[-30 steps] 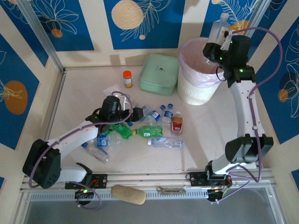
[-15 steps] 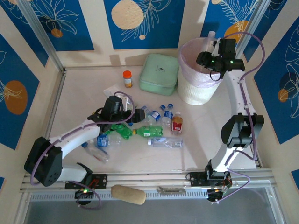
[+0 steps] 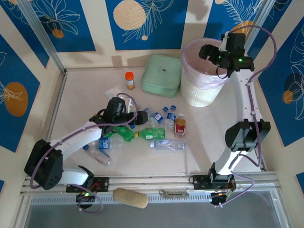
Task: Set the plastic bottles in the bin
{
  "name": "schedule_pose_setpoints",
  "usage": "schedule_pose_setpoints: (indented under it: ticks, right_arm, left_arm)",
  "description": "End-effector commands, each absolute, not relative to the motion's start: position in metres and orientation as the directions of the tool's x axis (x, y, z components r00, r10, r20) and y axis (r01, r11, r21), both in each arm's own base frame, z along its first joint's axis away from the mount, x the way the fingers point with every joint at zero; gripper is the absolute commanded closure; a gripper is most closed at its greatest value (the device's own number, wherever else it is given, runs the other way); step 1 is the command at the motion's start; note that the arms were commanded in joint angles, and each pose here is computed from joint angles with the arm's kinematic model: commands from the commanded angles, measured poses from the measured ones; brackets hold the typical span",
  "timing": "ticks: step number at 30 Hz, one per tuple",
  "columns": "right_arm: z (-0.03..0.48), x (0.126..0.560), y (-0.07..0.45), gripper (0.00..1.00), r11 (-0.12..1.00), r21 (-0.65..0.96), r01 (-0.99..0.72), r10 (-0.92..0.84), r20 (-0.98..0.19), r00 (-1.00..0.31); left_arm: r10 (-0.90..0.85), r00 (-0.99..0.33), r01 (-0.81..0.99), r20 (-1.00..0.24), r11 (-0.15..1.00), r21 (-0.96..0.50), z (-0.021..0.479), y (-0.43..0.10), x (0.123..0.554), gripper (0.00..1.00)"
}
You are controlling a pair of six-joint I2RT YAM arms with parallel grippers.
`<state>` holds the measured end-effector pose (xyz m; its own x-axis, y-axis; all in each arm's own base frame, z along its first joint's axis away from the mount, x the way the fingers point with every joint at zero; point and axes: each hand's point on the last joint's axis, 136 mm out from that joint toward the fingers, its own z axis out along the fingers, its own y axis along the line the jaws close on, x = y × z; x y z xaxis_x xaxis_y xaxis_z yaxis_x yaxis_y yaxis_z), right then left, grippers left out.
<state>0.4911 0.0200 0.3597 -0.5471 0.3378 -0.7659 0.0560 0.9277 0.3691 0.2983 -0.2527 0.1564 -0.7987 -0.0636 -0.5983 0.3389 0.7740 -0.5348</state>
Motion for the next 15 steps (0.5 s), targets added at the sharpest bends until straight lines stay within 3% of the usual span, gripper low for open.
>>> schedule_pose_setpoints:
  ticks: [1, 7, 15]
  right_arm:
    - [0.399, 0.459, 0.033, 0.10, 0.930, 0.368, -0.006, 0.319, -0.813, -0.487]
    - [0.395, 0.414, 0.073, 0.01, 0.898, 0.426, -0.107, 0.325, -0.808, -0.492]
    - [0.336, 0.370, 0.139, 0.01, 0.852, 0.481, -0.207, 0.275, -0.747, -0.605]
  left_arm:
    - [-0.100, -0.767, 0.319, -0.634, 0.799, -0.511, 0.173, -0.242, 0.297, 0.00]
    - [-0.173, -0.727, 0.173, -0.664, 0.890, -0.422, 0.182, -0.196, 0.291, 0.00]
    - [-0.156, -0.745, -0.024, -0.648, 0.978, -0.208, 0.175, -0.123, 0.257, 0.00]
